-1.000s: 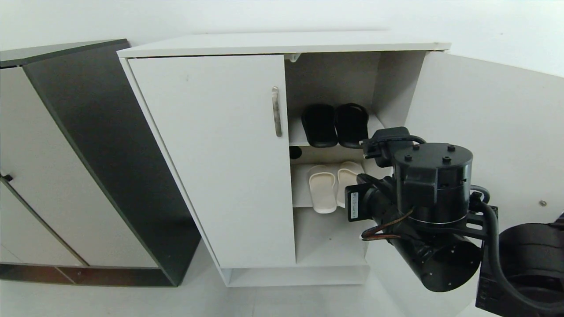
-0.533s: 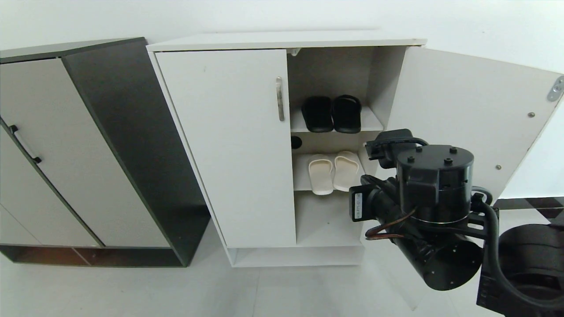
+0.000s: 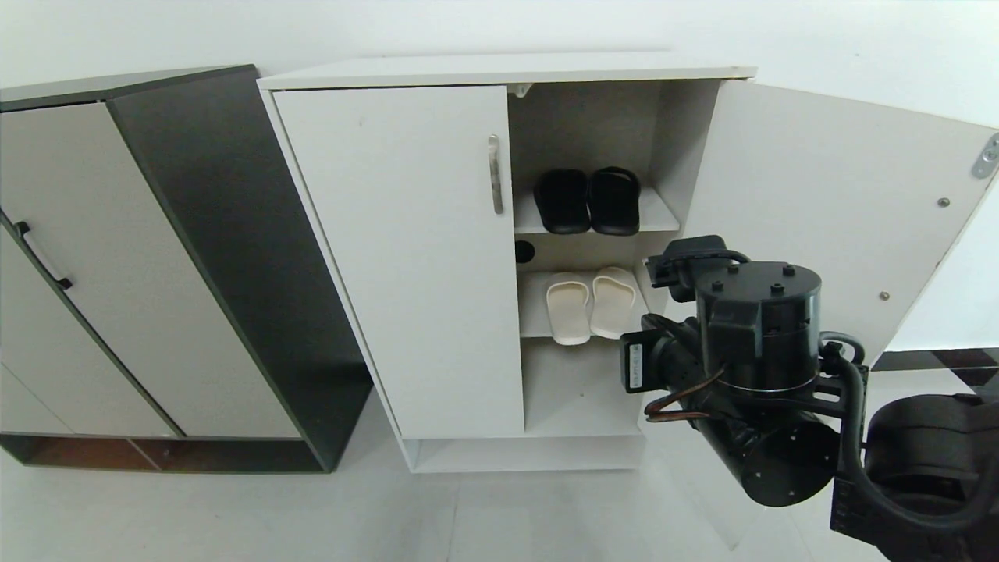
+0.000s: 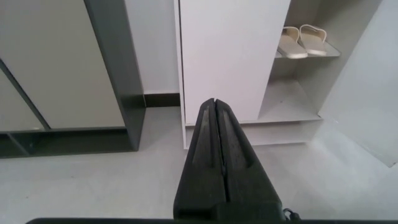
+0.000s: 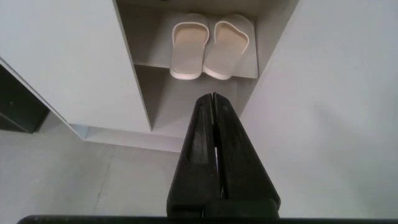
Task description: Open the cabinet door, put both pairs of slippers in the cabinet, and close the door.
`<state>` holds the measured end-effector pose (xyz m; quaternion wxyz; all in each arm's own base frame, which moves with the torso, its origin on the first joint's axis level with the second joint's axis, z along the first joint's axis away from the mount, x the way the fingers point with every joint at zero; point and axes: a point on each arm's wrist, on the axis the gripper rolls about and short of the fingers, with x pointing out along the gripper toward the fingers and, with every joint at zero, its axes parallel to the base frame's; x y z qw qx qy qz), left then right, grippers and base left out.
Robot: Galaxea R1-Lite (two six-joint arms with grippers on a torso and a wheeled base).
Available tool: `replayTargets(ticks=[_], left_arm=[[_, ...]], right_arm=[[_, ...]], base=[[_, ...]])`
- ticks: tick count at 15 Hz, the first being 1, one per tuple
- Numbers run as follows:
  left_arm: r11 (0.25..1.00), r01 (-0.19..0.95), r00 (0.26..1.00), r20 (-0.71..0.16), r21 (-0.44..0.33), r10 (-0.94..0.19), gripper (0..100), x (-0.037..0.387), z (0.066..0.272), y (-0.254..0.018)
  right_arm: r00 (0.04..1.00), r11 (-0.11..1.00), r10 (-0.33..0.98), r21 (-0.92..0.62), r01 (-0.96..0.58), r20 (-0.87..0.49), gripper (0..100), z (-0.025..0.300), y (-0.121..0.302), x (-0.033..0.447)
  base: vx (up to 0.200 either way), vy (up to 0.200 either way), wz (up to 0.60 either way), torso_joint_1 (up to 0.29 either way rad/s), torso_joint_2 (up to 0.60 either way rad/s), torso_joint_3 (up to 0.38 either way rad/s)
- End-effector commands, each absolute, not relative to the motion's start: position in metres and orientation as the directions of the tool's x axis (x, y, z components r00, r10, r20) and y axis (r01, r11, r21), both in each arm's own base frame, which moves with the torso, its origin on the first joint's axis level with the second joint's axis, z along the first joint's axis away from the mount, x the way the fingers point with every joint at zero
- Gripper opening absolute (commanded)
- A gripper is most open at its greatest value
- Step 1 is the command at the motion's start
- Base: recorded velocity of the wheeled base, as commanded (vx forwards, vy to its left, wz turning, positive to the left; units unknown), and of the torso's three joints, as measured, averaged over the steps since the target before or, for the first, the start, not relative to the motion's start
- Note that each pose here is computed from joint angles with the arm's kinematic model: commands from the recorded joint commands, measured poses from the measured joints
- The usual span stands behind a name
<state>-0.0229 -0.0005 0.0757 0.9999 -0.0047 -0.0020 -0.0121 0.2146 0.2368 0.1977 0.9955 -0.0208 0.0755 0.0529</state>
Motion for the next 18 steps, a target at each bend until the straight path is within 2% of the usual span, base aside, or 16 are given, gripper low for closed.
replayTargets(ticks=[1,11,15,18], left_arm=[[1.000,0.025,1.000,0.003,-0.009,-0.025,0,-0.0228,0.0758,-0.0006],[1.000,0.025,1.000,0.003,-0.011,-0.025,0,-0.0228,0.0758,-0.0006],[1.000,0.025,1.000,0.003,-0.011,-0.025,0,-0.0228,0.0758,-0.0006],[1.000,0.025,1.000,0.003,-0.011,-0.025,0,-0.0228,0.0758,-0.0006]], right_arm=[[0.982,0.994,0.100,-0.038,-0.107,-0.158,0,0.1953,0.2380,0.2162],[0.982,0.994,0.098,-0.041,-0.106,-0.160,0,0.1944,0.2377,0.2166],[0.982,0.993,0.098,-0.044,-0.106,-0.161,0,0.1939,0.2380,0.2168],[0.983,0.993,0.098,-0.042,-0.106,-0.158,0,0.1951,0.2383,0.2171]], base=[[0.000,0.000,0.00,0.000,0.00,0.000],[0.000,0.000,0.00,0.000,0.00,0.000],[0.000,0.000,0.00,0.023,-0.23,-0.307],[0.000,0.000,0.00,0.062,-0.55,-0.359]])
